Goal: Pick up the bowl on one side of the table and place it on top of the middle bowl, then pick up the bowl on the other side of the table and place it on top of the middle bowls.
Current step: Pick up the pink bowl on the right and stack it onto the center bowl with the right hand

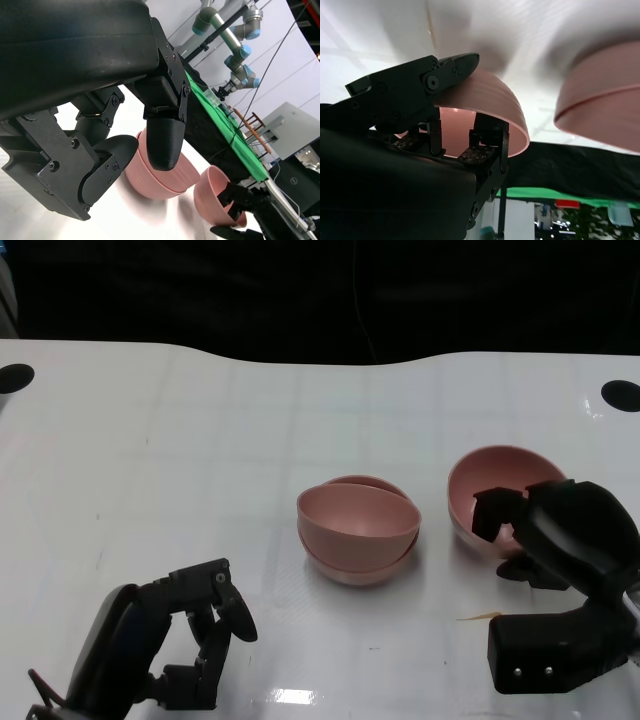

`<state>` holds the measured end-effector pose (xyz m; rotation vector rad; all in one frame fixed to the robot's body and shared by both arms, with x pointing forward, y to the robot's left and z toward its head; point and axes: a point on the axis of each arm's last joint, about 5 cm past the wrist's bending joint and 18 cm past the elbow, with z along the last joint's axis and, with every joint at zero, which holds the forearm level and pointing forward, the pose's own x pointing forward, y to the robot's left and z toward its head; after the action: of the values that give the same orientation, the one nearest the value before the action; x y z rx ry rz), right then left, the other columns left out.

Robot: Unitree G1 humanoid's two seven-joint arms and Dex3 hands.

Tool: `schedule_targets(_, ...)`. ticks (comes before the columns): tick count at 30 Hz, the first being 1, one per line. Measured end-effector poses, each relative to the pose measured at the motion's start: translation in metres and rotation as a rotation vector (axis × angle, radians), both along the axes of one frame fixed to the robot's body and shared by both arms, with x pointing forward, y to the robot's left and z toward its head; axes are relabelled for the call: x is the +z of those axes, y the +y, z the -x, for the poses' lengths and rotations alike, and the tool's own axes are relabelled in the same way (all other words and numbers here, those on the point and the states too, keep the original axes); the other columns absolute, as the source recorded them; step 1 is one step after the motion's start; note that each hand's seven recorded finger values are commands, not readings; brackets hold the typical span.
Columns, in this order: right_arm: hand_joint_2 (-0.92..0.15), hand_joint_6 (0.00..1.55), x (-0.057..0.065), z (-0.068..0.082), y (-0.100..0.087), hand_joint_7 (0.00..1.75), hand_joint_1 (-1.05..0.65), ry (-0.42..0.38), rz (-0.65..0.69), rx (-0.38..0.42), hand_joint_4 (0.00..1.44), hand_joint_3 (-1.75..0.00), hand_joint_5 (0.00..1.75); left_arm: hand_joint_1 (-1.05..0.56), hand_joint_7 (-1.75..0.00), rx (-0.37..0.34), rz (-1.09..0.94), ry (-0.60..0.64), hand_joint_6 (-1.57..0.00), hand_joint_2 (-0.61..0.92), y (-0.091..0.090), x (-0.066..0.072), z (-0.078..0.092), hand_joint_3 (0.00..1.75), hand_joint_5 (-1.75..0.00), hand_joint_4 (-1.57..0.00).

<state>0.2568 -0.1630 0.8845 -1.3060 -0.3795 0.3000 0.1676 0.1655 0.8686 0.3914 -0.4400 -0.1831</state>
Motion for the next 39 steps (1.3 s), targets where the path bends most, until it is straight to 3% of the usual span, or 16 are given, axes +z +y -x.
schedule_targets(1, -0.55, 0.72, 0.000, 0.000, 0.000, 1.65, -0.09, -0.020, -0.013, 0.008, 0.92, -0.65, 1.75, 0.01, -1.50, 0.000, 0.000, 0.000, -0.81, 0.32, 0.000, 0.000, 0.000, 1.50, -1.74, -0.84)
schedule_targets(3, -0.42, 0.71, 0.001, 0.001, 0.001, 1.67, -0.08, -0.059, -0.038, 0.021, 0.93, -0.91, 1.75, 0.01, -1.50, 0.000, -0.001, 0.002, -0.81, 0.32, 0.000, 0.000, 0.000, 1.50, -1.74, -0.83)
schedule_targets(8, -0.33, 0.76, 0.010, -0.004, 0.005, 1.67, -0.04, -0.156, -0.110, 0.030, 0.97, -1.15, 1.75, 0.01, -1.50, 0.000, -0.006, 0.005, -0.80, 0.32, 0.000, 0.000, 0.000, 1.49, -1.75, -0.83)
schedule_targets(9, -0.30, 0.82, 0.015, -0.006, 0.008, 1.56, -0.05, -0.181, -0.132, 0.039, 0.97, -1.18, 1.75, 0.01, -1.50, 0.000, -0.007, 0.005, -0.80, 0.31, 0.000, 0.000, 0.000, 1.49, -1.75, -0.83)
schedule_targets(11, -0.29, 0.85, 0.024, -0.010, 0.013, 1.49, -0.06, -0.223, -0.167, 0.060, 0.98, -1.20, 1.75, 0.01, -1.50, -0.001, -0.007, 0.004, -0.81, 0.31, 0.000, 0.000, 0.000, 1.49, -1.75, -0.83)
schedule_targets(13, -0.34, 0.80, 0.031, -0.013, 0.016, 1.58, -0.09, -0.245, -0.192, 0.074, 0.98, -1.17, 1.75, 0.02, -1.50, 0.000, -0.008, 0.004, -0.81, 0.31, 0.000, 0.000, -0.001, 1.50, -1.75, -0.83)
schedule_targets(16, -0.36, 0.77, 0.043, -0.019, 0.026, 1.65, -0.10, -0.222, -0.248, 0.131, 0.97, -1.21, 1.75, 0.03, -1.50, 0.002, -0.010, 0.008, -0.81, 0.30, 0.001, 0.000, -0.001, 1.50, -1.75, -0.84)
schedule_targets(21, -0.30, 0.82, 0.065, -0.032, 0.039, 1.58, -0.13, -0.185, -0.288, 0.210, 0.97, -1.29, 1.75, 0.02, -1.51, 0.010, -0.013, 0.022, -0.81, 0.30, 0.001, 0.001, -0.002, 1.51, -1.74, -0.84)
schedule_targets(24, -0.30, 0.82, 0.067, -0.033, 0.041, 1.57, -0.13, -0.173, -0.292, 0.225, 0.97, -1.30, 1.75, 0.02, -1.51, 0.010, -0.013, 0.021, -0.81, 0.29, 0.001, 0.001, -0.002, 1.51, -1.74, -0.85)
schedule_targets(30, -0.37, 0.77, 0.080, -0.042, 0.050, 1.57, -0.15, 0.014, -0.220, 0.370, 0.91, -1.21, 1.75, 0.04, -1.53, 0.005, -0.010, 0.012, -0.81, 0.28, 0.000, 0.003, -0.003, 1.54, -1.74, -0.86)
schedule_targets(31, -0.41, 0.76, 0.082, -0.043, 0.052, 1.56, -0.16, 0.031, -0.208, 0.395, 0.90, -1.12, 1.75, 0.05, -1.52, 0.006, -0.010, 0.013, -0.81, 0.28, 0.000, 0.003, -0.003, 1.54, -1.74, -0.86)
schedule_targets(39, -0.45, 0.75, 0.085, -0.046, 0.055, 1.56, -0.16, 0.082, -0.160, 0.436, 0.89, -1.03, 1.75, 0.05, -1.51, 0.006, -0.010, 0.014, -0.82, 0.28, 0.000, 0.002, -0.002, 1.54, -1.75, -0.86)
